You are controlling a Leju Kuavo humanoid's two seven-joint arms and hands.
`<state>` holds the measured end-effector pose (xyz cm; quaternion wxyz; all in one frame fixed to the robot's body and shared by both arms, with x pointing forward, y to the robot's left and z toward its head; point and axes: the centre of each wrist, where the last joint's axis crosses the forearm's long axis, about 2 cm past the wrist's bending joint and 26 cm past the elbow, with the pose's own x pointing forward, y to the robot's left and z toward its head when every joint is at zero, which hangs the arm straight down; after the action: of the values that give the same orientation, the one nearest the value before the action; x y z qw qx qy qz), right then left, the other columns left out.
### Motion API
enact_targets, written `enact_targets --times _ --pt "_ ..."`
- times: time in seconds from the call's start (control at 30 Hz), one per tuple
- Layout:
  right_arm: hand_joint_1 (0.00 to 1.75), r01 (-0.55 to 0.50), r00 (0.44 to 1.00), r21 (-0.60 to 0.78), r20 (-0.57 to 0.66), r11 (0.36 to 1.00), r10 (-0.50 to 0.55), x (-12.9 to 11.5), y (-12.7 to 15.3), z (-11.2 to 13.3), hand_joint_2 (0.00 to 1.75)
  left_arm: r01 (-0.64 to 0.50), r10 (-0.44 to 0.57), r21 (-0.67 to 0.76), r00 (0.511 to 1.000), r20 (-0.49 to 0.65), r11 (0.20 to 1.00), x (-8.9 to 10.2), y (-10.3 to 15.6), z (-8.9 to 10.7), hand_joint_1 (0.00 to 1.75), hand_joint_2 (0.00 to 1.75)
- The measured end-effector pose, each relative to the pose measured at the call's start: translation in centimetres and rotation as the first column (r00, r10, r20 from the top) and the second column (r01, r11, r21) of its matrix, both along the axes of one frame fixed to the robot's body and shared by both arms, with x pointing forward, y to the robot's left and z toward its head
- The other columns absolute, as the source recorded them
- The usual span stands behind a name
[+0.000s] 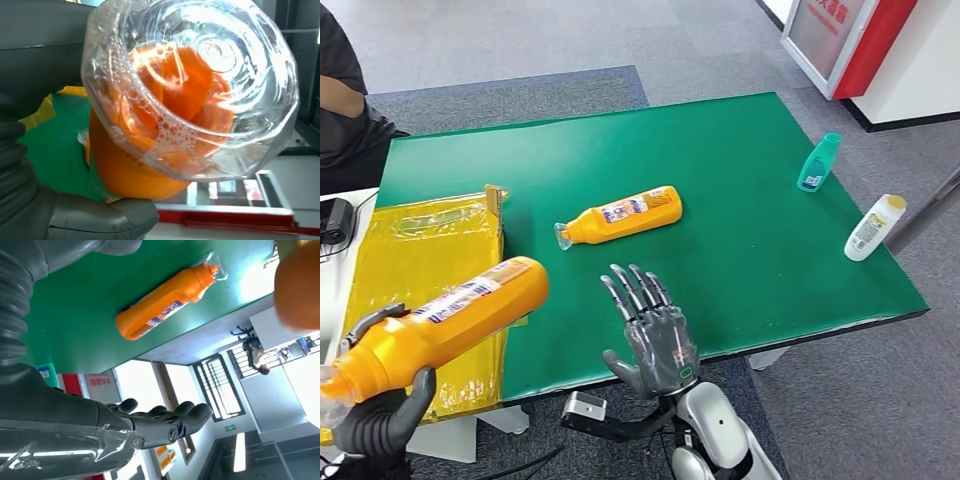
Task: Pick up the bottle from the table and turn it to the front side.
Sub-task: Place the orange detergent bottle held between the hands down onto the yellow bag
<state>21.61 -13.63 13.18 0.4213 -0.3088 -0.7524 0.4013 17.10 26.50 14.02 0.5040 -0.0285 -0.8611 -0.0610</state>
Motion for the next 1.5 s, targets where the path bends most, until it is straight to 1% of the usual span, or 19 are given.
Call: enact_targets --times 0.07,0.13,0.2,0.27,0.4,0.43,0.53,0.63,0.7,0.73,0.8,0.9,1.03,1.13,1.5 --pt "0.00 0.020 1.000 0.020 -0.003 1.000 -0.020 -0.8 -0.5 -0.4 1.75 -0.063 0.065 0.129 0.998 -0.009 0.990 -0.7 1.4 -0.4 1.69 1.75" --pt "0.00 0.043 0.999 0.030 -0.014 0.999 -0.043 -1.6 -1.1 -0.8 1.75 -0.146 0.159 0.301 0.987 -0.017 0.942 -1.6 3.0 -0.7 1.67 1.75" --pt "0.00 0.065 0.997 0.035 -0.033 0.997 -0.063 -2.2 -1.6 -1.0 1.75 -0.234 0.278 0.475 0.960 -0.024 0.848 -2.3 4.3 -0.5 1.64 1.75" --pt "0.00 0.081 0.996 0.036 -0.050 0.996 -0.079 -2.6 -2.2 -1.0 1.75 -0.302 0.395 0.602 0.918 -0.026 0.740 -2.8 4.9 0.1 1.64 1.75" --pt "0.00 0.099 0.994 0.030 -0.057 0.995 -0.097 -2.9 -2.9 -0.9 1.75 -0.376 0.522 0.703 0.853 0.008 0.604 -3.2 5.2 1.2 1.71 1.75" --pt "0.00 0.102 0.993 0.028 -0.057 0.994 -0.100 -2.9 -3.0 -0.9 1.75 -0.396 0.554 0.729 0.832 0.028 0.558 -3.2 5.2 1.4 1.73 1.75" --pt "0.00 0.109 0.993 0.021 -0.055 0.994 -0.107 -2.9 -3.2 -0.8 1.75 -0.447 0.655 0.815 0.747 0.113 0.370 -3.3 5.2 2.2 1.75 1.75" --pt "0.00 0.100 0.993 0.013 -0.069 0.995 -0.099 -2.8 -3.2 -0.6 1.75 -0.456 0.728 0.872 0.657 0.195 0.178 -3.0 5.0 3.2 1.75 1.75" --pt "0.00 0.080 0.993 0.006 -0.091 0.997 -0.079 -2.5 -3.2 -0.4 1.75 -0.445 0.749 0.892 0.618 0.238 0.084 -2.5 5.0 3.8 1.75 1.75" --pt "0.00 0.073 0.993 0.007 -0.097 0.997 -0.072 -2.2 -3.2 -0.2 1.75 -0.440 0.751 0.897 0.610 0.253 0.055 -2.2 5.0 4.0 1.75 1.75" --pt "0.00 0.069 0.993 0.019 -0.094 0.997 -0.067 -1.9 -3.3 0.0 1.75 -0.423 0.742 0.906 0.613 0.271 0.019 -1.6 5.0 4.4 1.75 1.75" --pt "0.00 0.081 0.994 0.045 -0.078 0.996 -0.077 -2.1 -3.3 -0.2 1.75 -0.403 0.723 0.915 0.632 0.280 -0.002 -0.7 5.0 4.9 1.75 1.75" --pt "0.00 0.077 0.995 0.059 -0.073 0.995 -0.072 -2.3 -3.0 -0.6 1.75 -0.390 0.657 0.921 0.693 0.298 -0.007 0.7 4.5 5.4 1.75 1.75" --pt "0.00 0.067 0.995 0.059 -0.080 0.996 -0.063 -2.3 -2.8 -0.8 1.75 -0.389 0.623 0.921 0.719 0.308 -0.007 1.5 4.2 5.5 1.75 1.75" --pt "0.00 0.055 0.994 0.065 -0.097 0.996 -0.049 -2.3 -2.5 -1.2 1.75 -0.368 0.573 0.930 0.759 0.309 -0.014 2.3 3.9 5.2 1.75 1.75"
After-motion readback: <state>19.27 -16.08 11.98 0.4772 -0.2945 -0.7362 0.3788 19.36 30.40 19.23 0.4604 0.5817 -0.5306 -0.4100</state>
